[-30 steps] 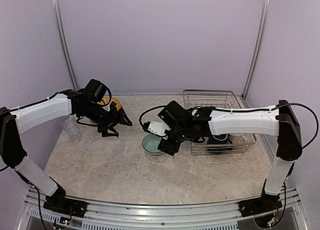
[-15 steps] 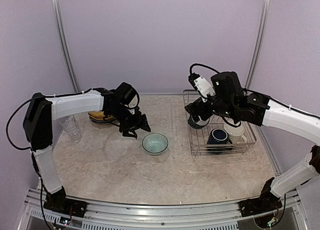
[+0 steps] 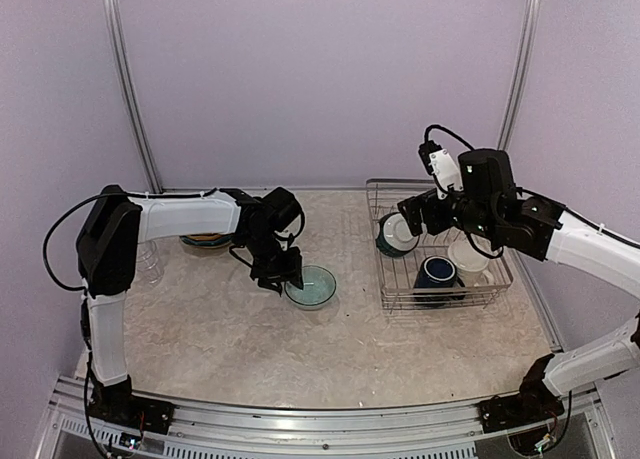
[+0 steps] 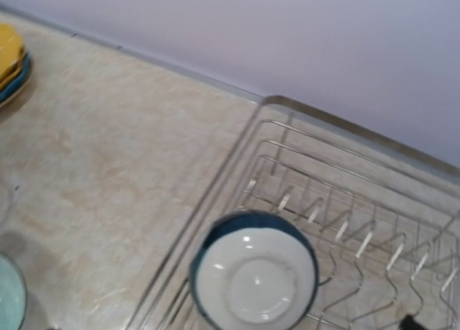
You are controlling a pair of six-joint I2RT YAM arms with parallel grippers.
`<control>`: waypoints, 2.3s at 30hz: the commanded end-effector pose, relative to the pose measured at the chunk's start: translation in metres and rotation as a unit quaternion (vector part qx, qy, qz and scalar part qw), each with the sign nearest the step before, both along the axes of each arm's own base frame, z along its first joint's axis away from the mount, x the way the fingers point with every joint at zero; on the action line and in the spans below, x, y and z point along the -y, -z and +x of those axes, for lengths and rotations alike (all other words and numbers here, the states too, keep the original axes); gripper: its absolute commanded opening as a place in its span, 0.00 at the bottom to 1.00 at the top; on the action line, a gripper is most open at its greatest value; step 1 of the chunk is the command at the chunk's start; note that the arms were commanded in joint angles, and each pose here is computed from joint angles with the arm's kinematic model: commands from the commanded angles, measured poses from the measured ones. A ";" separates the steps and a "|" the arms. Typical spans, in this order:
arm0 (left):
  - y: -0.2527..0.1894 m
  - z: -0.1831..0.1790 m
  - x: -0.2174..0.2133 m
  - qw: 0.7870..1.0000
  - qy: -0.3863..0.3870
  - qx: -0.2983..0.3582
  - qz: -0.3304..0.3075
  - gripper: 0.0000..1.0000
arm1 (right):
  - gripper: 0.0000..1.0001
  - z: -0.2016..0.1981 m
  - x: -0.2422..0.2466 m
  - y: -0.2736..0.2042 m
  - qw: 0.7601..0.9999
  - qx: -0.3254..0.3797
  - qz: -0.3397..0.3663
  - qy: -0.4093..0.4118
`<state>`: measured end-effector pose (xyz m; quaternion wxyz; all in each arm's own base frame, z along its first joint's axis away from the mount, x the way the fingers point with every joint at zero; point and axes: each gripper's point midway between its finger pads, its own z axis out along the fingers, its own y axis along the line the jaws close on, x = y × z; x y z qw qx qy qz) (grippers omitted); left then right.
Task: Unload the mixed dishes from the dish rack
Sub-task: Grab the bowl at the center of the board, then place the bowl at the center of the board.
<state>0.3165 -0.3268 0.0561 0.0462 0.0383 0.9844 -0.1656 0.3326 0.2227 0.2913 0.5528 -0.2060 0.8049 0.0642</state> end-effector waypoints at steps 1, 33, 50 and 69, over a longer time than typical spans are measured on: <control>0.014 -0.001 -0.011 0.999 0.000 0.001 0.035 0.43 | 1.00 0.013 0.019 0.013 0.998 -0.031 0.053 0.034; -0.029 0.115 -0.087 0.994 -0.092 0.057 0.013 0.00 | 1.00 0.044 0.065 0.073 0.973 -0.169 0.117 0.102; 0.004 0.167 -0.091 0.994 -0.099 0.047 0.025 0.05 | 1.00 0.043 0.055 0.099 0.965 -0.217 0.116 0.092; -0.108 0.117 -0.099 0.990 -0.078 0.117 -0.023 0.71 | 1.00 0.050 0.036 0.112 0.957 -0.250 0.123 0.085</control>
